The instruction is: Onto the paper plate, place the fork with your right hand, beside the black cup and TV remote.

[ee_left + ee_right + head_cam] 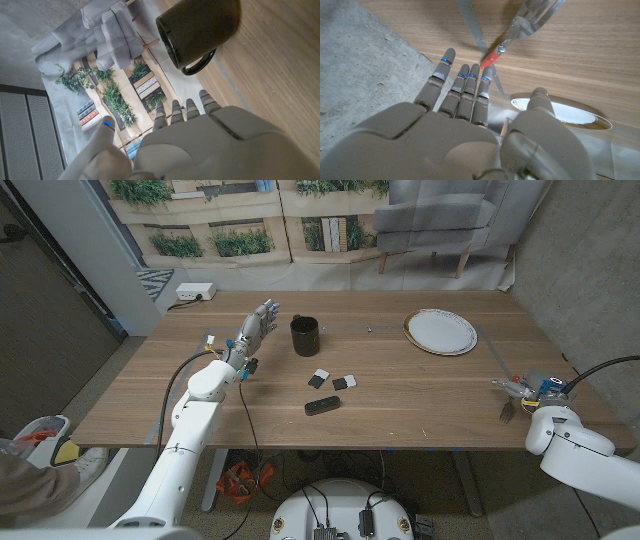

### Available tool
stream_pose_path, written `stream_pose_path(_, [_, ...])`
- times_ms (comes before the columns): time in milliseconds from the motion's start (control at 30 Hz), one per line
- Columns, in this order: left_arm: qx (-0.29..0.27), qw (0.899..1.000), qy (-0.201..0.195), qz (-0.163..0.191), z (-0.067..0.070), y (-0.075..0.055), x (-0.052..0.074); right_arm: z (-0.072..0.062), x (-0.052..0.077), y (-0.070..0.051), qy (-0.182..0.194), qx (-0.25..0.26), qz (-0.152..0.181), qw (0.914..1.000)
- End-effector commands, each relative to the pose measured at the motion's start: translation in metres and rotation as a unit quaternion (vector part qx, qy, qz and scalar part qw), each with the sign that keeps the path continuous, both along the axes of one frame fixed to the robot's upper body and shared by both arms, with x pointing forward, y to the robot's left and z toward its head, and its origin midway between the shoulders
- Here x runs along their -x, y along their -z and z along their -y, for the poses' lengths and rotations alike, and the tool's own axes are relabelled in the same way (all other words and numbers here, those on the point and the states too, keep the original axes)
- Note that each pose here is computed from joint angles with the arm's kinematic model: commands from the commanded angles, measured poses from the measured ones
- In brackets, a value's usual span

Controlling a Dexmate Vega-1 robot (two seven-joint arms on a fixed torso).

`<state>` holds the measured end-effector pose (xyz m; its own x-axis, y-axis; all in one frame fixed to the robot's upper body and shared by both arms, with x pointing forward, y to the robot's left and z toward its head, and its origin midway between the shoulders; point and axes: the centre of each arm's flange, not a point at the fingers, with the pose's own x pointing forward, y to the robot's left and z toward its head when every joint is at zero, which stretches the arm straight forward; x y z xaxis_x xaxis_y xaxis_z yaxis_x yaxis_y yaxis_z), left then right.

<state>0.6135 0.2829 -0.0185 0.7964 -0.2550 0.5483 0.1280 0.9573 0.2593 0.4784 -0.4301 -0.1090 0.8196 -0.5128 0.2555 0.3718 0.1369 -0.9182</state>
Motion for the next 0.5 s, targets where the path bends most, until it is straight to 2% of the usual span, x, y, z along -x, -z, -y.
stream_pose_path(33, [0.001,1.000,-0.003,-0.003,-0.0026,0.0019,0.0014,-0.0035,-0.0044,0.0023,0.008,0.001,-0.006,1.0000])
stream_pose_path(500, [-0.002,1.000,0.001,-0.005,-0.0028,0.0004,-0.0013,-0.0032,-0.0067,0.0048,0.023,-0.007,-0.016,0.9996])
